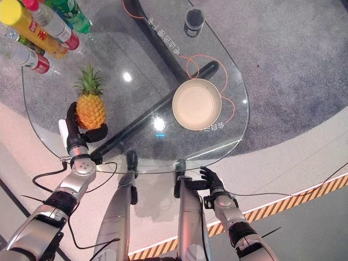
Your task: Pick up the fruit to the plate
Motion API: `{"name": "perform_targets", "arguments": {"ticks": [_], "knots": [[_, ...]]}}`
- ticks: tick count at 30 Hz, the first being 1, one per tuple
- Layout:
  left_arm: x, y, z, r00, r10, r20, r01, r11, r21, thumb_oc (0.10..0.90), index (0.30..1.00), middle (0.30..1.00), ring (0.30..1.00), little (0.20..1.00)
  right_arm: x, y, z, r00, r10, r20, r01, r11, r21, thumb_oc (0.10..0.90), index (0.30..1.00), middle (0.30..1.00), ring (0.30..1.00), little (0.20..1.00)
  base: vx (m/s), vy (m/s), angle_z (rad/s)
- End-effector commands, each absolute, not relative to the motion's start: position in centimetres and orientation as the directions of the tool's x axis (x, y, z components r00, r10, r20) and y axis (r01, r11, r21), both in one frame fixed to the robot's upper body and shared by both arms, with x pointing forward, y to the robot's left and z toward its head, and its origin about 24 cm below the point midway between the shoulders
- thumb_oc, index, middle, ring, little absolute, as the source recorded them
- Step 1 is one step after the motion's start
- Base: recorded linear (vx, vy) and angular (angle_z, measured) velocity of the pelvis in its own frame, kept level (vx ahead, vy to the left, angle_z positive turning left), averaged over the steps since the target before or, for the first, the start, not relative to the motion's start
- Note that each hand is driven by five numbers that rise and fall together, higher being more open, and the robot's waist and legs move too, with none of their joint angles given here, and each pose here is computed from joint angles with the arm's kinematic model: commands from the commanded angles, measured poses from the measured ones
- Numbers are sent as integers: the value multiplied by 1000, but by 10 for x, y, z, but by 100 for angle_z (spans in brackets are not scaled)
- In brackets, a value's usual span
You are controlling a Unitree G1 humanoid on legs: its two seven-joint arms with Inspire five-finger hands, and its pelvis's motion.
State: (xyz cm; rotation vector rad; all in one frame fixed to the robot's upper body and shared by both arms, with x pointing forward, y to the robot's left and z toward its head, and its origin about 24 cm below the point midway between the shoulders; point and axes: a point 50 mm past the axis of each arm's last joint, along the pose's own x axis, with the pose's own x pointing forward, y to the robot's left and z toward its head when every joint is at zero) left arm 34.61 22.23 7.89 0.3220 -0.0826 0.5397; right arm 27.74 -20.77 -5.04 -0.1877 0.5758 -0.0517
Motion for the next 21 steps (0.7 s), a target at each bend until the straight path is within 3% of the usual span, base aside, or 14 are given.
{"name": "perform_targets", "arguments": {"ticks": [1, 3, 4, 5, 6, 7, 21], "knots": [[350, 217, 81, 869, 475, 139, -495, 832, 250, 800, 900, 900, 900, 900, 237, -214, -86, 723, -137, -678, -72, 960, -271, 800, 900, 900, 900, 900, 0, 0, 0], [351, 216, 79, 875, 469, 121, -484, 839, 250, 800, 900, 900, 900, 900, 240, -212, -85, 725, -136, -675, -72, 960, -271, 800, 900, 900, 900, 900, 0, 0, 0], [351, 216, 79, 877, 467, 117, -481, 842, 246, 671, 789, 789, 789, 771, 241, -212, -84, 726, -136, -674, -71, 960, -271, 800, 900, 900, 900, 900, 0, 0, 0], [351, 215, 79, 880, 462, 114, -475, 846, 242, 429, 582, 582, 582, 529, 241, -211, -84, 726, -137, -674, -71, 960, -271, 800, 900, 900, 900, 900, 0, 0, 0], [352, 214, 78, 883, 457, 110, -470, 851, 235, 391, 549, 549, 549, 491, 241, -212, -84, 726, -138, -674, -71, 960, -272, 800, 900, 900, 900, 900, 0, 0, 0], [351, 213, 78, 885, 454, 108, -466, 855, 228, 100, 300, 300, 300, 200, 241, -213, -84, 725, -139, -675, -72, 959, -275, 800, 900, 900, 900, 900, 0, 0, 0], [349, 216, 73, 876, 475, 82, -480, 848, 223, 100, 300, 300, 300, 200, 242, -212, -83, 727, -142, -671, -66, 959, -275, 800, 900, 900, 900, 900, 0, 0, 0]]}}
